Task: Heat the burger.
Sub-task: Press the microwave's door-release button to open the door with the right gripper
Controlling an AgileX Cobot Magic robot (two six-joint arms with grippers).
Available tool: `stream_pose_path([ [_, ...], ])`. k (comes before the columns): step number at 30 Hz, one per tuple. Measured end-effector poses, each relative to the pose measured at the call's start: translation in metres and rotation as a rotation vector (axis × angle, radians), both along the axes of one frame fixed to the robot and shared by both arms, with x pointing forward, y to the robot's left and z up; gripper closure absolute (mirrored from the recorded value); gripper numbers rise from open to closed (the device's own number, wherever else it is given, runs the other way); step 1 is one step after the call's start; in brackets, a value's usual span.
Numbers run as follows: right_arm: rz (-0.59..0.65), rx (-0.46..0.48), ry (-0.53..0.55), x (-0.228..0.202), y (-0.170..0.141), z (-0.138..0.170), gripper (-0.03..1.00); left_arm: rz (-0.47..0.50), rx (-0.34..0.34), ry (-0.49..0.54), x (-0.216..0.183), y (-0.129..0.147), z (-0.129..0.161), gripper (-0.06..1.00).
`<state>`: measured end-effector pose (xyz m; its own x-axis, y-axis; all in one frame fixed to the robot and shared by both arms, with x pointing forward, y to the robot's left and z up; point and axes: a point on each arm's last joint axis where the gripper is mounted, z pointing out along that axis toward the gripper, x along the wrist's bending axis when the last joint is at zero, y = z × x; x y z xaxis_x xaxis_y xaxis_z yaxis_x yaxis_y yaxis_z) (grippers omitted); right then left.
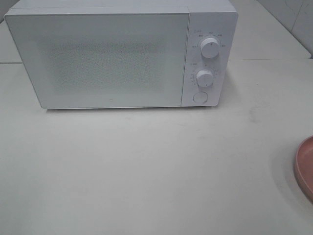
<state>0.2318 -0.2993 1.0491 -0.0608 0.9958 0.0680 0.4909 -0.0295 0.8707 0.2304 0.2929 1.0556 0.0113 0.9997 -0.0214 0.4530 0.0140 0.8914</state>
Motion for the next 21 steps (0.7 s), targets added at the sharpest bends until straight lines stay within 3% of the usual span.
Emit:
stream_pose_path([
  [21, 0.0, 0.0, 0.0, 0.0, 0.0, 0.0, 0.22, 0.0, 0.0, 0.0, 0.0, 0.0, 0.0, -0.03],
])
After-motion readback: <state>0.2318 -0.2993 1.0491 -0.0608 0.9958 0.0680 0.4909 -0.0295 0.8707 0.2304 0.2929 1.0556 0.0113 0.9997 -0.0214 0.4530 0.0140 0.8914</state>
